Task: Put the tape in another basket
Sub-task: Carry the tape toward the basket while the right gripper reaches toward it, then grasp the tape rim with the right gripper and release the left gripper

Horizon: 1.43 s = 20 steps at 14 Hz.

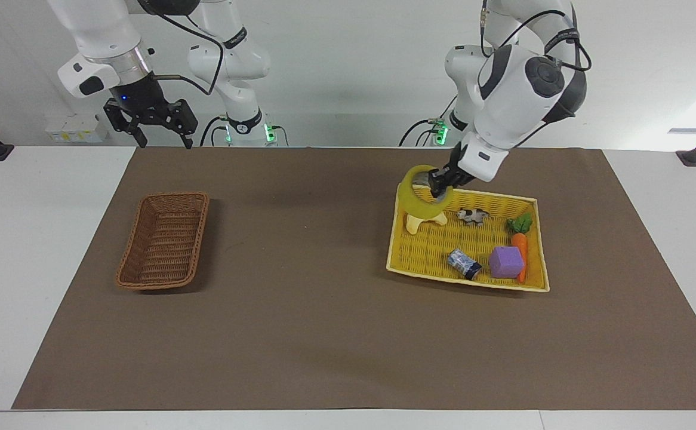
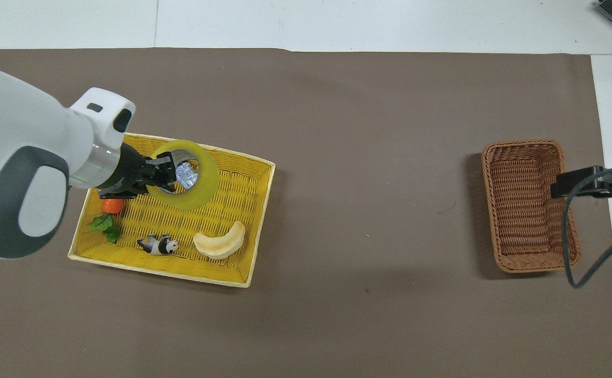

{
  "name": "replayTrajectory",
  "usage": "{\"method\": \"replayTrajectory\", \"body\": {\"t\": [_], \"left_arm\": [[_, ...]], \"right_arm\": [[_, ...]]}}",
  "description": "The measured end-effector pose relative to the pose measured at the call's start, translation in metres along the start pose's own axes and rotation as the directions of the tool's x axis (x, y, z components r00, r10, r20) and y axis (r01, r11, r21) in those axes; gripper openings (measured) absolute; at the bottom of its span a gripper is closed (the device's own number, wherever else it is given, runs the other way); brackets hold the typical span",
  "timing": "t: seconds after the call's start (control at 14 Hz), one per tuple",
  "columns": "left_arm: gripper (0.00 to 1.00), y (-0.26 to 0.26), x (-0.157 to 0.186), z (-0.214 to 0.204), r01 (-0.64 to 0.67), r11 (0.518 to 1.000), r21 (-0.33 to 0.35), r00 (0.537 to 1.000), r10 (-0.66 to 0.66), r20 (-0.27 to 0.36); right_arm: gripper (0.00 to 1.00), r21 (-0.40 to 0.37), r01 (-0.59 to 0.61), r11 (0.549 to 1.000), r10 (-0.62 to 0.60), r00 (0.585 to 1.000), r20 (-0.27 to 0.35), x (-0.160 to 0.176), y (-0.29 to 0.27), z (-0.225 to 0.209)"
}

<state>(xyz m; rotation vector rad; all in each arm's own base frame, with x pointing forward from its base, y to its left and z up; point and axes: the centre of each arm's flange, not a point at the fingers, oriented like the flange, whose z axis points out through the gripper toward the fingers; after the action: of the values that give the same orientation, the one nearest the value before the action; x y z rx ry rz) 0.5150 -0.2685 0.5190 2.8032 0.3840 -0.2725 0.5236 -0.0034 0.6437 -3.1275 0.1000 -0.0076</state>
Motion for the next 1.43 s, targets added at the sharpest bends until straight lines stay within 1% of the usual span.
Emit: {"method": "replayTrajectory", "body": {"t": [0.14,0.21,0.29,0.43,0.57,0.71,0.86,0.93,1.07,1.21,1.43], "left_arm": [[0.22,0.027,-0.018,0.005,-0.017,0.998,-0.057,1.0,0.016,-0.009],[0.22,0.042,-0.028,0.008,-0.028,0.997,-0.075,0.999,0.026,-0.022],[0.22,0.056,-0.04,0.011,-0.045,0.995,-0.093,0.998,0.042,-0.038],[0.22,0.085,-0.065,0.02,-0.088,0.988,-0.125,0.994,0.08,-0.069],[0.22,0.1,-0.08,0.029,-0.116,0.984,-0.131,0.992,0.107,-0.073],[0.22,0.111,-0.087,0.04,-0.135,0.98,-0.143,0.989,0.125,-0.083],[0.22,0.127,-0.09,0.066,-0.156,0.973,-0.168,0.985,0.14,-0.103],[0.22,0.135,-0.092,0.078,-0.165,0.97,-0.178,0.983,0.147,-0.11],[0.22,0.146,-0.099,0.093,-0.182,0.964,-0.192,0.98,0.161,-0.118],[0.22,0.155,-0.109,0.09,-0.199,0.956,-0.217,0.976,0.173,-0.132],[0.22,0.164,-0.115,0.084,-0.216,0.941,-0.26,0.969,0.173,-0.177]], "right_arm": [[1.0,0.006,0.007,1.0,-0.007,1.0,-0.025,0.003,-0.003,-0.001],[1.0,0.021,0.013,1.0,-0.012,1.0,-0.02,0.003,-0.007,0.002],[1.0,0.06,0.017,0.998,-0.017,1.0,-0.006,0.003,-0.014,0.008],[1.0,0.163,0.022,0.986,-0.027,0.999,0.024,0.002,-0.031,0.021],[1.0,0.255,0.04,0.966,-0.049,0.998,0.029,0.0,-0.054,0.023],[1.0,0.316,0.061,0.947,-0.07,0.997,0.018,-0.002,-0.081,0.021],[1.0,0.383,0.045,0.923,-0.054,0.998,0.013,-0.003,-0.103,0.022],[1.0,0.405,0.038,0.913,-0.051,0.998,0.021,-0.004,-0.111,0.024],[1.0,0.429,0.035,0.903,-0.058,0.997,0.041,-0.008,-0.122,0.031],[1.0,0.431,0.048,0.901,-0.082,0.995,0.06,-0.009,-0.124,0.045],[1.0,0.432,0.093,0.897,-0.13,0.99,0.057,-0.009,-0.119,0.063]]}}
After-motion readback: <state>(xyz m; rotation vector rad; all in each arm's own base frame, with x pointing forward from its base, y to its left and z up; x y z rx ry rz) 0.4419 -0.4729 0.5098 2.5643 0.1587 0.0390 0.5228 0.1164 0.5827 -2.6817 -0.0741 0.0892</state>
